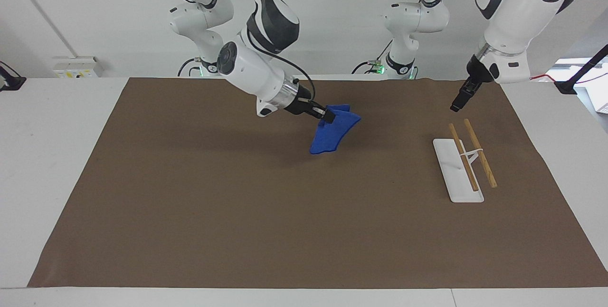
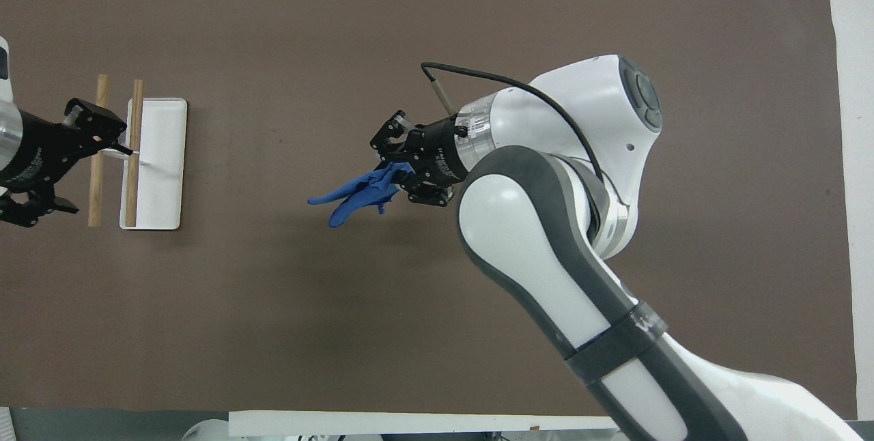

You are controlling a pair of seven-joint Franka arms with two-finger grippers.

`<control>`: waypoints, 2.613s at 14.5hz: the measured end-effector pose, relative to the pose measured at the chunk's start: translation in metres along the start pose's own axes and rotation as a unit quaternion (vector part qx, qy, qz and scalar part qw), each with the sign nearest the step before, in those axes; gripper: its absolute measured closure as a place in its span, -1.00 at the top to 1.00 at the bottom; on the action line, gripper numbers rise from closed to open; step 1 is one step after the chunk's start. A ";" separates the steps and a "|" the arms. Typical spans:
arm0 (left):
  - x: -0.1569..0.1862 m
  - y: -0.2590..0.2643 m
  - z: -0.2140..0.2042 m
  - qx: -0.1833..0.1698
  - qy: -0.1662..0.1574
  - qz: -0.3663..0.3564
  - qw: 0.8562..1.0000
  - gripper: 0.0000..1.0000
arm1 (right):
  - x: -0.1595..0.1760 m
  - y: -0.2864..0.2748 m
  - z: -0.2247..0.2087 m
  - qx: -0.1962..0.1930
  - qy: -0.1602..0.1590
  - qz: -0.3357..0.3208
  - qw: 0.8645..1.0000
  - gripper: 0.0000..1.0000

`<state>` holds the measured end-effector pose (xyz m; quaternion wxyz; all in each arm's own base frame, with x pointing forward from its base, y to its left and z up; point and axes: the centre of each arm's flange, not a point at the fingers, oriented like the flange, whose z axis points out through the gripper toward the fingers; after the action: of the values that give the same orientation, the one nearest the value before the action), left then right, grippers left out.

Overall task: Right arm passes towel to left arm to hang
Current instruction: 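Carry the towel with the right gripper while the left gripper approaches, then grasp the towel with the left gripper beside the right gripper, then open the right gripper and withdraw while the left gripper carries towel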

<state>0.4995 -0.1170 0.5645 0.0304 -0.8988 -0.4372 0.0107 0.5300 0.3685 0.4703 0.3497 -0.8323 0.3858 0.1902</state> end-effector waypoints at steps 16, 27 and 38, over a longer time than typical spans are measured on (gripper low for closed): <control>-0.117 0.040 0.079 -0.012 0.001 -0.084 0.996 0.53 | -0.052 -0.002 0.042 0.033 0.007 0.046 0.998 -0.75; -0.119 0.048 0.062 -0.021 -0.013 -0.089 0.996 -0.96 | -0.051 -0.002 0.042 0.033 0.008 0.047 0.998 -0.75; -0.060 0.046 0.008 -0.013 0.042 -0.010 0.999 -0.96 | 0.044 0.008 -0.019 -0.153 0.197 -0.264 0.932 1.00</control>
<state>0.4983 -0.1916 0.5529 0.0373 -0.8942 -0.4449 -0.0328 0.5525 0.3285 0.4541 0.1726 -0.9683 0.1797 -0.0201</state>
